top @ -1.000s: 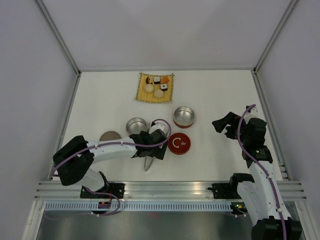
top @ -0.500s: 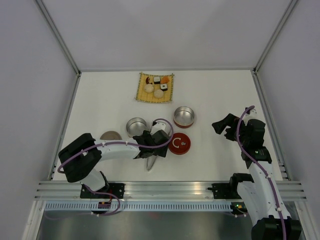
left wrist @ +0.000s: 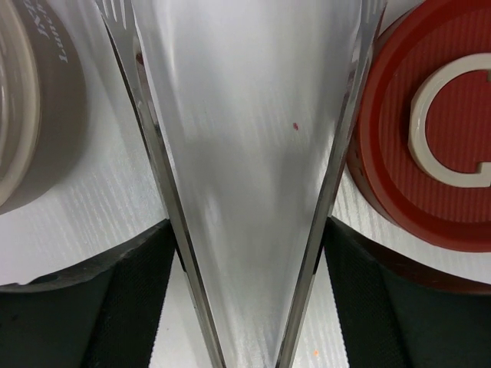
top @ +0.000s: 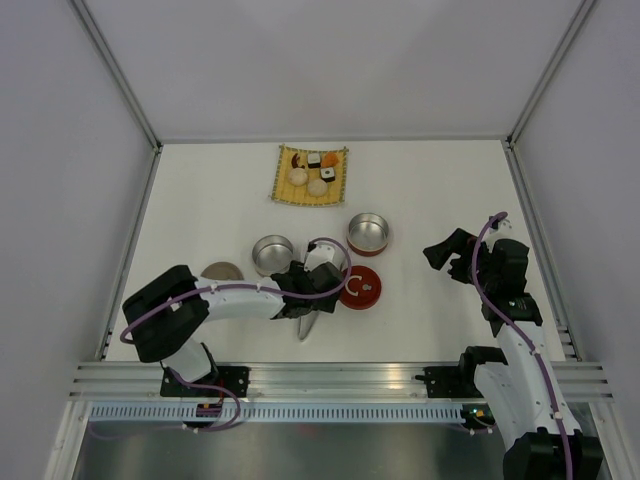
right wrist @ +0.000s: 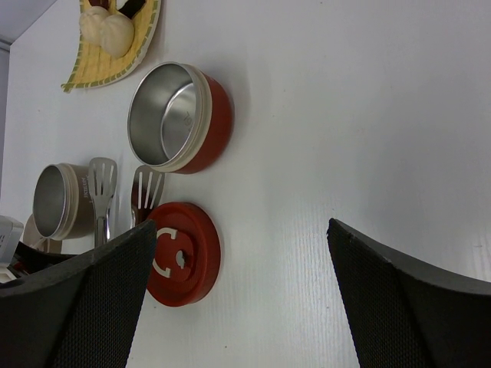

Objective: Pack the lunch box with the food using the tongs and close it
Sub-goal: Pick up the clamp at the center of the board, then pick up the fake food from the plate, then place the fake food in the packing box.

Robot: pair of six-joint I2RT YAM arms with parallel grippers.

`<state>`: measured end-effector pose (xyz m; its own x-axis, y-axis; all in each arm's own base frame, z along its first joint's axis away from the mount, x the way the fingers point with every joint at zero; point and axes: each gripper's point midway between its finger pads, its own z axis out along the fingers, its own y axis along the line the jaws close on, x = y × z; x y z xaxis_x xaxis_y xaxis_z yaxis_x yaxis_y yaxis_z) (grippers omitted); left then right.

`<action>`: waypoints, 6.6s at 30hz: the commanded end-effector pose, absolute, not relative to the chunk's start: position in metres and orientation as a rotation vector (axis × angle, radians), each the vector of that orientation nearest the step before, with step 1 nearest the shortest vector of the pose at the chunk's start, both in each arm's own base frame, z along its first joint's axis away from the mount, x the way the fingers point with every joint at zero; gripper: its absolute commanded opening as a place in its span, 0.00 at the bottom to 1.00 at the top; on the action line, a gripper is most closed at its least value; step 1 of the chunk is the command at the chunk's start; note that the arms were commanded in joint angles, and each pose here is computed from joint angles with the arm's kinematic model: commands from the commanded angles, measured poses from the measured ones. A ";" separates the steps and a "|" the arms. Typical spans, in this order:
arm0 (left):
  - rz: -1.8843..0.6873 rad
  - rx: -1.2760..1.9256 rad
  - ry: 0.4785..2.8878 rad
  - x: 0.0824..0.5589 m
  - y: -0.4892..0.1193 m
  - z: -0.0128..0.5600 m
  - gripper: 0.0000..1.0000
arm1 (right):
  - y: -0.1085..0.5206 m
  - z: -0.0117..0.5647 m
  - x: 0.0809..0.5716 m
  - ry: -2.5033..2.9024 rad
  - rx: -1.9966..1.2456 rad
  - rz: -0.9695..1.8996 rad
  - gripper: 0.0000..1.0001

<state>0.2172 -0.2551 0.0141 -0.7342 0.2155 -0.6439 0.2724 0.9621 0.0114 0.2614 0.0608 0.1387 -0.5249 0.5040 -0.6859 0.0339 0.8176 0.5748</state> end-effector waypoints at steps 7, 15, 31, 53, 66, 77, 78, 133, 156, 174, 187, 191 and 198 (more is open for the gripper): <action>0.101 0.415 2.514 0.188 -0.229 -0.014 0.86 | 0.062 0.139 0.264 2.042 0.378 0.630 0.98; 0.121 0.354 2.550 0.175 -0.213 -0.017 0.85 | 0.063 0.139 0.264 2.044 0.380 0.635 0.98; 0.161 0.351 2.567 0.168 -0.210 -0.028 0.65 | 0.064 0.134 0.261 2.053 0.385 0.649 0.98; -0.046 0.236 2.334 0.197 -0.222 0.062 0.55 | 0.080 0.144 0.267 2.016 0.400 0.772 0.98; -0.145 0.142 2.197 0.215 -0.207 0.111 0.55 | 0.117 0.158 0.270 2.013 0.307 0.882 0.98; -0.235 0.078 2.029 0.236 -0.183 0.179 0.56 | 0.115 0.139 0.268 2.070 0.347 0.849 0.98; -0.235 0.064 2.024 0.238 -0.179 0.181 0.56 | 0.115 0.138 0.268 2.070 0.348 0.847 0.98; 0.039 0.174 2.294 0.461 -0.178 0.150 0.59 | 0.112 0.079 0.296 2.234 0.374 0.763 0.98; 0.061 0.218 2.331 0.482 -0.189 0.126 0.60 | 0.113 0.077 0.303 2.239 0.359 0.767 0.98; 0.080 0.242 2.314 0.482 -0.186 0.134 0.38 | 0.114 0.078 0.309 2.230 0.379 0.771 0.98; -0.028 0.236 2.158 0.433 -0.175 0.230 0.33 | 0.107 0.074 0.302 2.214 0.469 0.750 0.98; -0.107 0.294 2.127 0.391 -0.198 0.245 0.33 | 0.091 0.070 0.295 2.225 0.585 0.660 0.98; -0.294 0.510 2.067 0.301 -0.285 0.260 0.33 | 0.020 0.078 0.270 2.170 0.802 0.441 0.98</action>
